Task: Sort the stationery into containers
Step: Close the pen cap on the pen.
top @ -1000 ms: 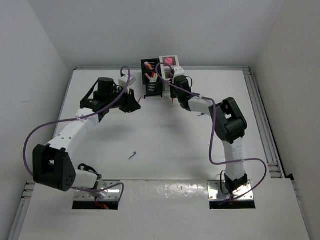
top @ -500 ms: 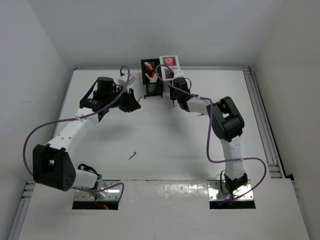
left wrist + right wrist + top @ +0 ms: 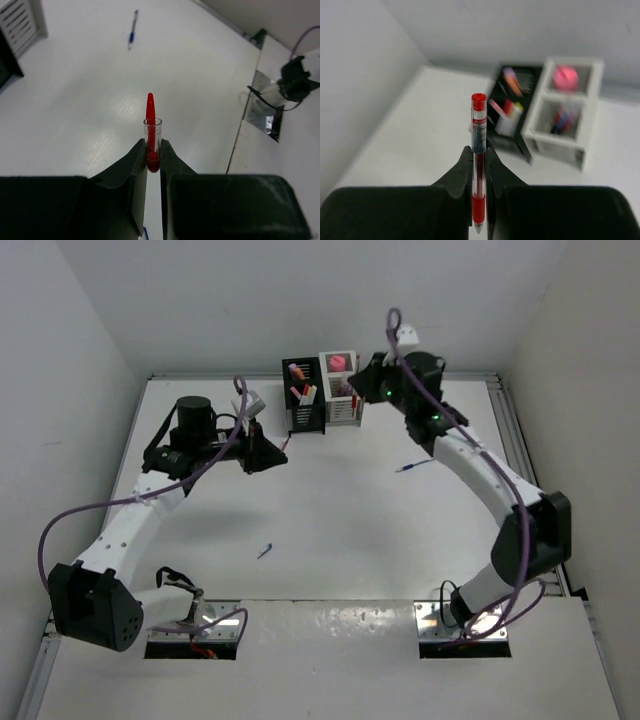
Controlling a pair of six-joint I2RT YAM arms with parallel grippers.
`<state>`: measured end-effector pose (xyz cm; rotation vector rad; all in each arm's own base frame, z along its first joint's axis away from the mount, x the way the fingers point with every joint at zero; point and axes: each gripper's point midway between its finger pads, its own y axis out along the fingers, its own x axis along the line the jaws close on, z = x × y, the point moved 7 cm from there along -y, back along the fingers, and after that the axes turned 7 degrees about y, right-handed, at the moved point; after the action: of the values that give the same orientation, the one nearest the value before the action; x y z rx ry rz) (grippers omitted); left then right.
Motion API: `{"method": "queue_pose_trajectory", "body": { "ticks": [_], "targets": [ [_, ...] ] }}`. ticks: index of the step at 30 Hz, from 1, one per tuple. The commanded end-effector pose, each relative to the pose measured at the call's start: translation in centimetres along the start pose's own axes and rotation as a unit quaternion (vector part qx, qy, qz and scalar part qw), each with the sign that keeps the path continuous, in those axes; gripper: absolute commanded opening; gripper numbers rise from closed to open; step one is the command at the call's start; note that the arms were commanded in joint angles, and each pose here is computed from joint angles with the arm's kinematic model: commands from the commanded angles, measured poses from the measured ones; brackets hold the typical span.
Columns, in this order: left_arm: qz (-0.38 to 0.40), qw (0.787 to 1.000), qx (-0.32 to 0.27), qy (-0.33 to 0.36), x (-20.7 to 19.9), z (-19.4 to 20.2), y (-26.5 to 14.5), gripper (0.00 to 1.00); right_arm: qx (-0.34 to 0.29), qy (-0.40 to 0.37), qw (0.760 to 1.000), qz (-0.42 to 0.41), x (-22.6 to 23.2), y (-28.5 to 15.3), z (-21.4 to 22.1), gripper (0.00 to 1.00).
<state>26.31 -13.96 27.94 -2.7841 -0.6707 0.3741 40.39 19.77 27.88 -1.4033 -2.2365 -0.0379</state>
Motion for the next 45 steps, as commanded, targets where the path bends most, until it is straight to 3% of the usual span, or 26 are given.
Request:
{"method": "queue_pose_trajectory", "body": {
  "ticks": [1,4,8,13,19,28,45],
  "targets": [
    [0.137,0.989,-0.049,0.035,-3.1,-1.5,-0.4,0.0,-0.033,0.041,0.986,-0.159,5.7,-4.0,-6.5,0.0],
    [0.185,0.979,-0.071,0.039,-4.5,-2.7,0.1,0.0,-0.045,0.089,0.97,-0.222,8.5,-5.5,-8.7,0.0],
    [0.21,0.966,-0.115,0.098,-6.6,-5.4,0.0,0.0,-0.045,0.153,0.949,-0.273,11.4,-6.3,-9.6,0.0],
    [0.226,0.957,-0.15,0.106,-8.6,-7.6,-0.1,0.0,-0.025,0.188,0.928,-0.322,14.4,-6.6,-9.6,0.0],
    [0.207,0.962,-0.164,0.073,-8.2,-8.3,-0.2,0.0,-0.011,0.191,0.912,-0.362,16.5,-7.6,-9.2,0.0],
    [0.168,0.969,-0.18,-0.034,-6.6,-8.0,-0.4,0.0,-0.022,0.182,0.909,-0.375,17.1,-8.4,-10.5,0.0],
    [0.164,0.966,-0.195,-0.051,-6.6,-8.4,-0.9,0.0,-0.008,0.172,0.91,-0.376,17.8,-8.1,-9.3,0.0]
  ]
}}
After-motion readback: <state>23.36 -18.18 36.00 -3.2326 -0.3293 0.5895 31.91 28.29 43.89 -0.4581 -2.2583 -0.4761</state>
